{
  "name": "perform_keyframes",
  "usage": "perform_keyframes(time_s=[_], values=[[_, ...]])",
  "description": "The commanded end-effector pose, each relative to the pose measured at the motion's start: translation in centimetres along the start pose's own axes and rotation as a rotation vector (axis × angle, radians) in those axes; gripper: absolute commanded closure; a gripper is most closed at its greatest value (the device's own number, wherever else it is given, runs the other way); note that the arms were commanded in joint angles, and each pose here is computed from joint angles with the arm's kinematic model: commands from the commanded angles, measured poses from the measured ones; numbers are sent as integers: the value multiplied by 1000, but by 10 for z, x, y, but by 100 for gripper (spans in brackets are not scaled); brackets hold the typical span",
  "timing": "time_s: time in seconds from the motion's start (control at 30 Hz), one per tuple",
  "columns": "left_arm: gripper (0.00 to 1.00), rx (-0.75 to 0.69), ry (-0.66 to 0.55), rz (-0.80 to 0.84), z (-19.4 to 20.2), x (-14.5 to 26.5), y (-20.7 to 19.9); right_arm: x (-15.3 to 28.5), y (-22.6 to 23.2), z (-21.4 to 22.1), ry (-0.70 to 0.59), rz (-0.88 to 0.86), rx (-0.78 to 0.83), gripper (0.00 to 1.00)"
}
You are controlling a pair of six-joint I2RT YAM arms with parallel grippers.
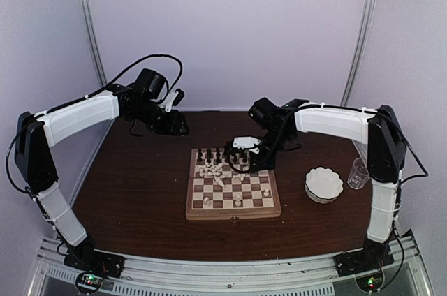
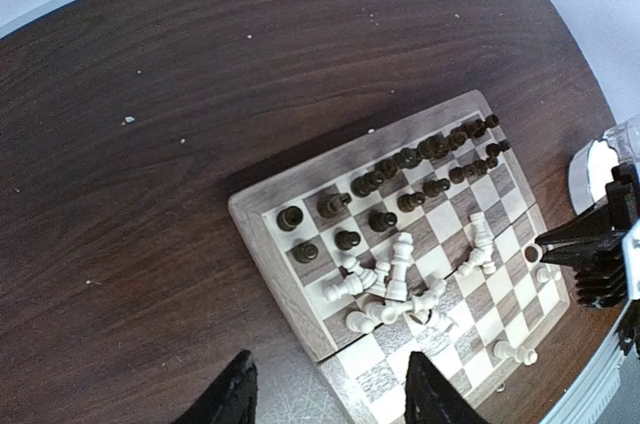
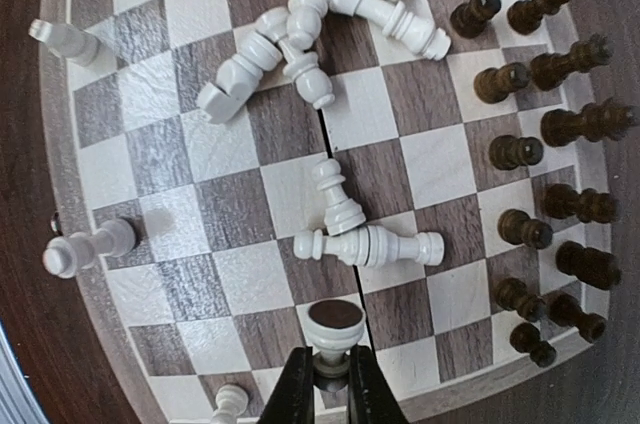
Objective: Set up the chess pieces on the board
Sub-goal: Pick up the pawn from the chessboard, then pass from the right arm to the left
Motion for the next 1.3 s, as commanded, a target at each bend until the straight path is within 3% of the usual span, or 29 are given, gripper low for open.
perform_keyframes(time_s=[0.0,0.13,0.27,0.43,0.53,0.73,1.07,1.27], values=[[50,2,-24,108,-4,-6,-6,30,9,-1,-59,21,-19,96],[51,-26,-11,169,2,-10,-21,39,10,-4,-73,28,-21,96],[52,-13,46,341,11,-2,-54,66,19,-9,-148,20,-16,96],[51,231,79,611,33,-7,-67,107,37,-12,-240,24,-12,95],[50,251,107,716,43,-7,-90,123,48,-10,-274,17,-8,94],[49,228,146,831,58,1,-138,136,62,-8,-304,10,9,93],[50,295,160,936,56,-10,-146,151,65,-17,-319,12,47,93],[56,300,190,966,52,-23,-151,147,64,-21,-316,-1,49,93]])
Point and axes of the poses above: each gripper's point midway between its finger pads, its own x axis back along the fingers, its own y axis along the line the jaws close on, z = x × y, the point moved 9 cm from there along x, back along the fingers, and after that the axes turned 9 degrees about x, right-handed, at the moved point
